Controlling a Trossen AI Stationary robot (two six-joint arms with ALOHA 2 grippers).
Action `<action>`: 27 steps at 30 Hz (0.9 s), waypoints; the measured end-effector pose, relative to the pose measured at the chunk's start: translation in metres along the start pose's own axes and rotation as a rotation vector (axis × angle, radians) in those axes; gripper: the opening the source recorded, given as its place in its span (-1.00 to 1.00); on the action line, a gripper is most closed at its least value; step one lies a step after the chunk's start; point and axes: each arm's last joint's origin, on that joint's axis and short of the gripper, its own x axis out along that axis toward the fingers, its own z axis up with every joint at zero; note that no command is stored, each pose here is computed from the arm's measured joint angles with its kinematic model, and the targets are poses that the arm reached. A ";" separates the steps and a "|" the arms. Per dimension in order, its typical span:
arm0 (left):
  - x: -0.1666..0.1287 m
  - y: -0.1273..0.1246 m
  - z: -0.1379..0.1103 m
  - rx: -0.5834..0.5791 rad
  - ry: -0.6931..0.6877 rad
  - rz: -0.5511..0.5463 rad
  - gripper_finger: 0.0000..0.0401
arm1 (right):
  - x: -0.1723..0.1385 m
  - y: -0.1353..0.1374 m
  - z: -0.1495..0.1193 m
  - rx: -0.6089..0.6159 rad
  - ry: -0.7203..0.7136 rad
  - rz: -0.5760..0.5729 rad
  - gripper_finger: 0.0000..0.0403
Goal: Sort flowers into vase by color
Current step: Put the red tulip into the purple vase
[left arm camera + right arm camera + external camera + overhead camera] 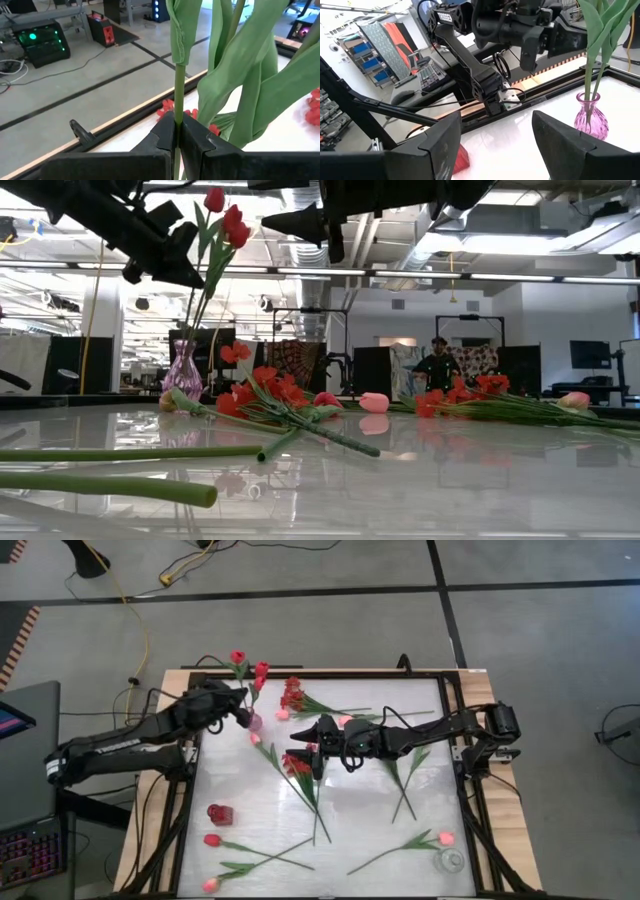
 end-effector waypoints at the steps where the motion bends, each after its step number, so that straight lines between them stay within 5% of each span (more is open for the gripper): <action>1: 0.001 0.000 -0.001 -0.003 0.006 0.001 -0.99 | 0.000 0.000 0.000 0.000 0.000 0.000 0.35; 27: 0.004 0.005 -0.009 -0.119 0.071 0.035 -0.99 | -0.001 0.007 -0.005 -0.038 0.025 0.014 0.35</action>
